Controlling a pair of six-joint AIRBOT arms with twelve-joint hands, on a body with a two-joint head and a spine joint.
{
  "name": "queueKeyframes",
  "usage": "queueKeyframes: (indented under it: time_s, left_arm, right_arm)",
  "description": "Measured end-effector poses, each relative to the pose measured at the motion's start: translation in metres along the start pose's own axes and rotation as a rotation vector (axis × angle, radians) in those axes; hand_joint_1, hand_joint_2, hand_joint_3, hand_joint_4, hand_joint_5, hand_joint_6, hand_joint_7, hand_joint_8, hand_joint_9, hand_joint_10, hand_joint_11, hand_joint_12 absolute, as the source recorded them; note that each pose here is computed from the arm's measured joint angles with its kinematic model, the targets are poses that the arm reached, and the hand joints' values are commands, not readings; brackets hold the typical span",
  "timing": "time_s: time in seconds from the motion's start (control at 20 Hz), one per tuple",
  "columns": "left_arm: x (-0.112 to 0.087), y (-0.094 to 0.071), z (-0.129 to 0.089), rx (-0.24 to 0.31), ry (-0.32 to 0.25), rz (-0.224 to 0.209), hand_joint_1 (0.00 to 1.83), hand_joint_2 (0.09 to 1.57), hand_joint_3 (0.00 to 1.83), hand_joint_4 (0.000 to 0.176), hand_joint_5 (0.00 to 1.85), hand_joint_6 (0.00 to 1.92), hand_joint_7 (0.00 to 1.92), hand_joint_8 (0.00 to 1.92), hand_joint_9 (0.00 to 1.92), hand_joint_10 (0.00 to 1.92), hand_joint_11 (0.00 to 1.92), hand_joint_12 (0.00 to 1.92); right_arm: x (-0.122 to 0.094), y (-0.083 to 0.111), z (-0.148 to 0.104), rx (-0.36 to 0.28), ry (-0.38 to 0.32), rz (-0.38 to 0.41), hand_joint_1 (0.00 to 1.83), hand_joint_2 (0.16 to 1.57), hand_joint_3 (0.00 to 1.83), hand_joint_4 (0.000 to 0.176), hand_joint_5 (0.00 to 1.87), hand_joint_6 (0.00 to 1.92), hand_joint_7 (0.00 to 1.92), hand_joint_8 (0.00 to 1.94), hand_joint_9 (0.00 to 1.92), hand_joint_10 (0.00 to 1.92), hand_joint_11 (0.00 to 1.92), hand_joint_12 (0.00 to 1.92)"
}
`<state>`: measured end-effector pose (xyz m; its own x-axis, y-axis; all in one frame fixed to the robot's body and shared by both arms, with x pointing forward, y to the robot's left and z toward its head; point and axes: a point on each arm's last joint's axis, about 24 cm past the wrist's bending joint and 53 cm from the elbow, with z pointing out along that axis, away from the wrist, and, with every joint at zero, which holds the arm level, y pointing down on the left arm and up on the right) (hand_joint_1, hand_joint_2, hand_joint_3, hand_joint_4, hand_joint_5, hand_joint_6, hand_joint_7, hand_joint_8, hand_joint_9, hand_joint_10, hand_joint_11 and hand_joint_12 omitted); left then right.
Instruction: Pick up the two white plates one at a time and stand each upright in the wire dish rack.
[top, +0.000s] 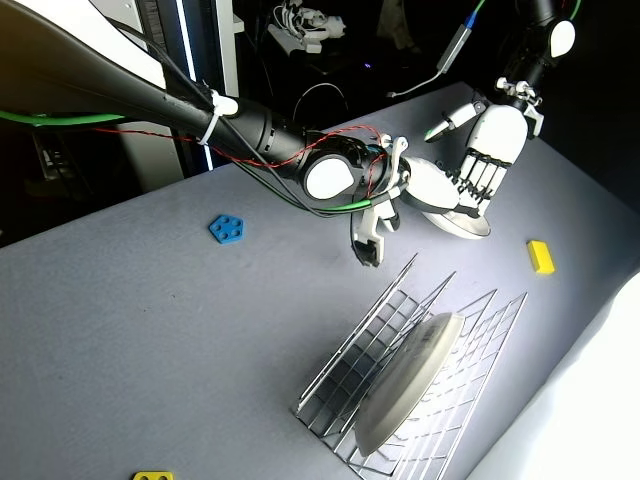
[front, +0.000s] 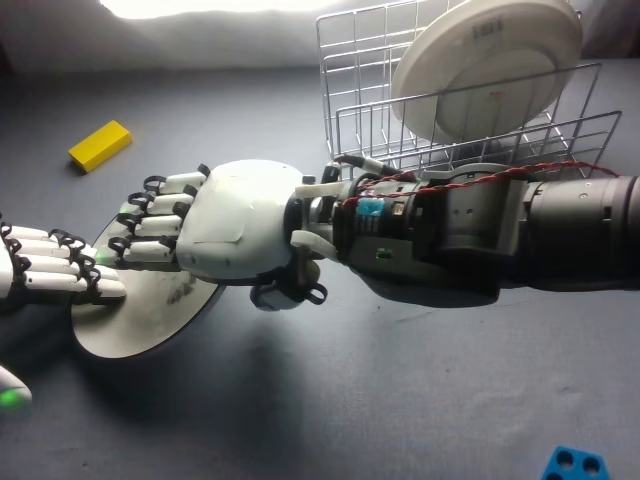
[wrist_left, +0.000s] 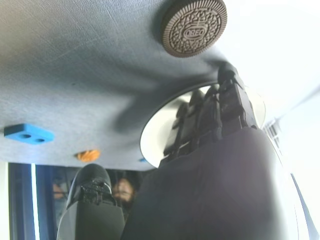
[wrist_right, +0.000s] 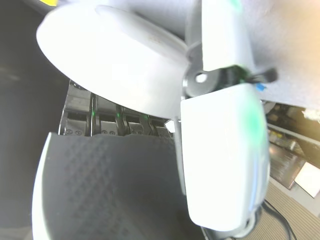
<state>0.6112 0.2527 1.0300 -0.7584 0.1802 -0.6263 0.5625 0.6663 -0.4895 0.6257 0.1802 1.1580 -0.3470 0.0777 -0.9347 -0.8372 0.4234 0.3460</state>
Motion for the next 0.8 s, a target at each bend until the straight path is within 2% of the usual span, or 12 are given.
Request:
queueKeyframes:
  time_s: [0.1,0.2,0.25,0.3,0.35,0.4,0.45,0.5,0.55,0.6,0.65,0.8]
  left_arm:
    - [0.0,0.0,0.0,0.0,0.0,0.001,0.0,1.04,0.0,0.0,0.05,0.01,0.06,0.01,0.04,0.01,0.0,0.0]
    - [0.0,0.001,0.0,0.001,0.001,0.001,0.0,1.04,0.0,0.0,0.06,0.01,0.07,0.01,0.04,0.01,0.01,0.01]
    - [0.0,0.001,0.0,0.001,0.001,0.001,0.0,1.04,0.0,0.0,0.06,0.01,0.07,0.01,0.04,0.01,0.01,0.01]
    - [0.0,0.001,0.0,0.001,0.001,0.001,0.0,1.04,0.0,0.0,0.05,0.0,0.06,0.0,0.04,0.01,0.01,0.0]
    - [0.0,0.001,0.0,0.001,0.001,0.001,0.0,1.04,0.0,0.0,0.05,0.0,0.06,0.0,0.04,0.01,0.01,0.0]
    - [0.0,0.001,0.0,0.001,0.001,0.001,0.0,1.04,0.0,0.0,0.05,0.01,0.06,0.0,0.04,0.01,0.0,0.0]
    - [0.0,0.001,0.0,0.001,0.001,0.001,0.0,1.05,0.0,0.0,0.06,0.01,0.06,0.0,0.04,0.01,0.01,0.0]
    - [-0.001,0.0,0.0,0.003,-0.001,-0.005,0.0,1.04,0.0,0.0,0.06,0.01,0.06,0.0,0.04,0.01,0.02,0.01]
    - [-0.001,0.0,0.0,0.002,-0.001,-0.007,0.0,1.04,0.0,0.0,0.05,0.0,0.06,0.0,0.05,0.01,0.02,0.01]
    - [0.0,0.001,0.0,-0.001,0.002,-0.006,0.0,1.04,0.0,0.0,0.06,0.01,0.07,0.0,0.05,0.01,0.01,0.01]
    - [0.0,0.001,-0.001,-0.002,0.003,-0.004,0.0,1.04,0.0,0.0,0.05,0.0,0.05,0.0,0.03,0.0,0.0,0.0]
    - [0.0,0.001,-0.001,-0.001,0.003,-0.004,0.0,1.04,0.0,0.0,0.04,0.0,0.05,0.0,0.03,0.0,0.0,0.0]
  right_arm:
    - [-0.007,0.0,0.002,0.003,-0.015,0.033,1.42,1.0,0.0,0.0,0.08,0.02,0.04,0.01,0.1,0.02,0.0,0.76]
    - [-0.01,0.0,0.002,0.003,-0.024,0.045,1.45,0.99,0.0,0.0,0.31,0.05,0.29,0.04,0.3,0.06,0.0,1.14]
    - [-0.01,0.001,0.002,0.002,-0.024,0.044,1.45,0.99,0.0,0.0,0.4,0.04,0.39,0.03,0.39,0.07,0.02,1.27]
    - [-0.009,0.002,0.003,0.001,-0.022,0.045,1.49,0.99,0.0,0.0,0.55,0.07,0.58,0.05,0.59,0.11,0.27,1.24]
    - [-0.009,0.002,0.003,0.002,-0.02,0.045,1.52,0.99,0.0,0.0,0.65,0.06,0.7,0.04,0.72,0.11,0.45,1.17]
    - [-0.009,0.002,0.003,0.001,-0.02,0.045,1.77,1.0,0.0,0.0,0.79,0.06,0.84,0.04,0.87,0.11,0.74,1.3]
    - [-0.009,0.002,0.003,0.001,-0.02,0.047,1.65,1.04,0.0,0.0,0.93,0.05,0.92,0.66,0.93,0.83,0.92,1.39]
    - [-0.011,0.004,0.003,-0.008,-0.031,0.033,1.53,1.07,0.0,0.0,0.89,0.82,1.06,0.61,0.98,0.92,0.92,1.46]
    - [-0.016,0.007,0.003,-0.02,-0.049,0.036,1.5,1.07,0.0,0.0,0.92,0.91,1.1,0.56,1.05,0.88,0.96,1.44]
    - [-0.022,0.007,0.002,-0.024,-0.062,0.036,1.5,1.06,0.0,0.0,0.96,0.89,1.09,0.57,1.1,0.83,0.93,1.46]
    - [-0.024,0.008,0.002,-0.026,-0.07,0.042,1.49,1.07,0.0,0.0,0.97,0.92,1.05,0.63,1.07,0.86,0.91,1.48]
    - [-0.026,0.005,0.0,-0.021,-0.074,0.055,1.49,1.06,0.0,0.0,1.02,0.89,1.09,0.56,1.05,0.88,0.89,1.48]
